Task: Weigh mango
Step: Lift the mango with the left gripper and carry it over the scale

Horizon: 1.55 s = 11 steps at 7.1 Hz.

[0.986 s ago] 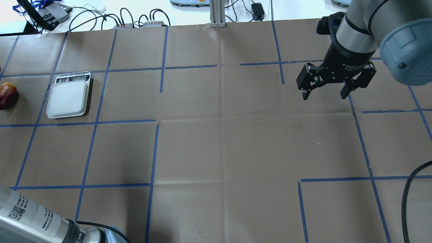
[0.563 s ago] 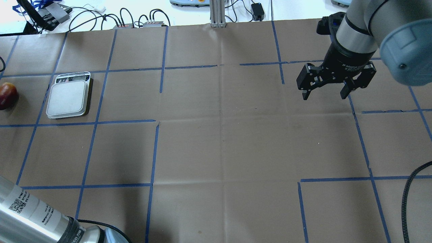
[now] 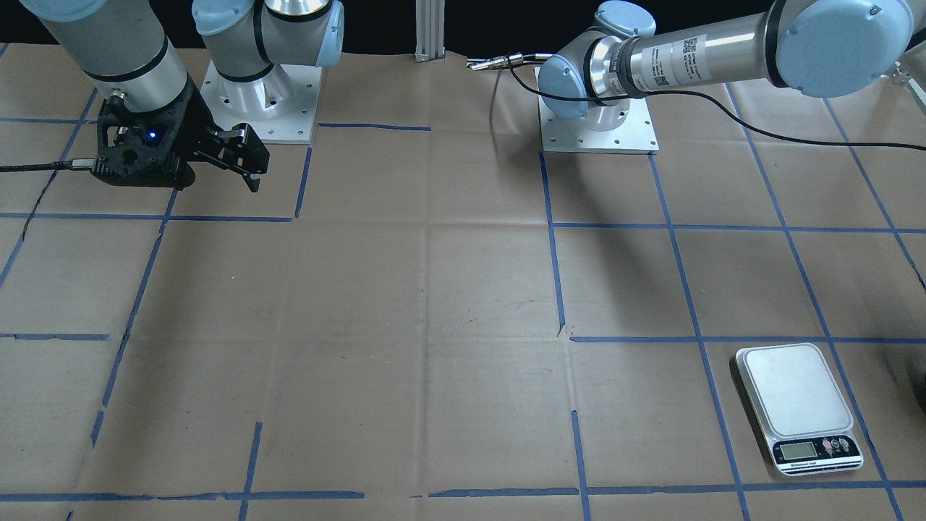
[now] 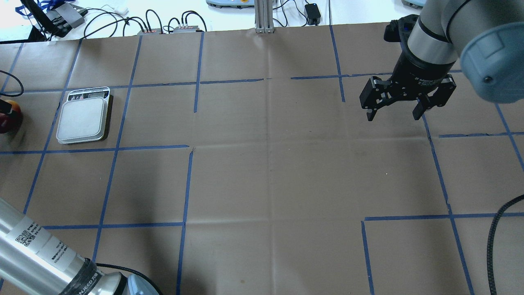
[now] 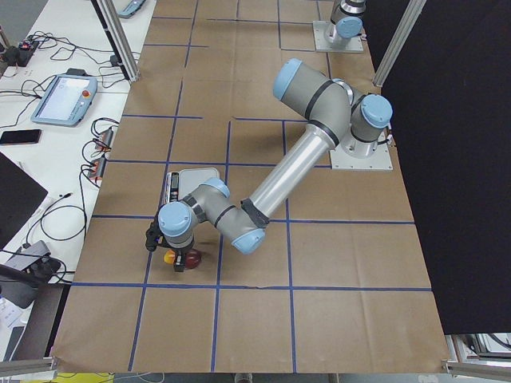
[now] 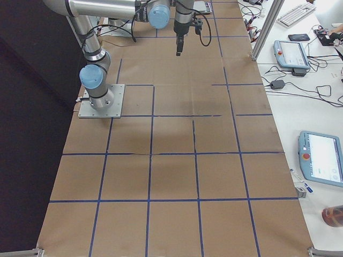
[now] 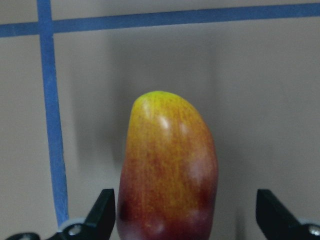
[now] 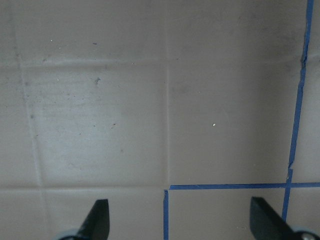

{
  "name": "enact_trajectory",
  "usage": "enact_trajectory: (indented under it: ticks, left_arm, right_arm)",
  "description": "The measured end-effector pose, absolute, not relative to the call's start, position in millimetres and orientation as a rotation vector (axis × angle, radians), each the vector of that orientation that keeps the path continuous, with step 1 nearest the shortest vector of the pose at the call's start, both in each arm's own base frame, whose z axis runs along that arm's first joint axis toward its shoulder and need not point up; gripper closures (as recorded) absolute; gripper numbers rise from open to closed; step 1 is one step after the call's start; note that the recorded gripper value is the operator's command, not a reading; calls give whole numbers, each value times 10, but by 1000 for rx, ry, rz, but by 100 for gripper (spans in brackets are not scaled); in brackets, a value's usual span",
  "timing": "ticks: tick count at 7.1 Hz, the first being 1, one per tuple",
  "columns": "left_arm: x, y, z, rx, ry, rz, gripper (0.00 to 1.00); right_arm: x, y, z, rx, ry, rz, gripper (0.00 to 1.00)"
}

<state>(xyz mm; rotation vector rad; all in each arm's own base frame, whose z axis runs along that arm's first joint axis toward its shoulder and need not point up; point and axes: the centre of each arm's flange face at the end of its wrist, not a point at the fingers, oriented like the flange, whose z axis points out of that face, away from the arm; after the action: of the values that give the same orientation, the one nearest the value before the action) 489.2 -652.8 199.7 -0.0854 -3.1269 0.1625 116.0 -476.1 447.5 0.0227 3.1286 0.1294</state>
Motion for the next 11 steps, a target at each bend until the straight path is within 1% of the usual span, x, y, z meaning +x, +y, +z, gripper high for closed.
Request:
enact_trajectory:
  ticks: [2, 3, 4, 6, 7, 8, 10, 11]
  left_arm:
    - [4892, -6547, 1859, -81, -3122, 140, 1]
    - [4877, -6566, 1851, -67, -3119, 144, 5]
    - [4864, -6581, 1855, -51, -3116, 154, 15]
    - [4860, -6592, 1863, -36, -3117, 164, 43]
    - [4861, -6592, 1869, -28, -3119, 164, 65]
    - [4862, -6589, 1888, -14, -3122, 161, 75]
    - [4857, -6578, 1982, 17, -3131, 158, 76]
    - [4838, -6567, 2136, 23, -3134, 163, 76]
  right_arm:
    - [1160, -4760, 4478, 23, 3129, 129, 0]
    - [1160, -4759, 4478, 23, 3129, 128, 0]
    - [1160, -4759, 4479, 23, 3129, 128, 0]
    - [1160, -4761, 4477, 23, 3129, 129, 0]
    - [1160, -4760, 4477, 23, 3129, 129, 0]
    - [1160, -4761, 4477, 23, 3129, 129, 0]
    - [1160, -4761, 4477, 23, 3129, 129, 0]
    - [1160, -4760, 4478, 23, 3129, 129, 0]
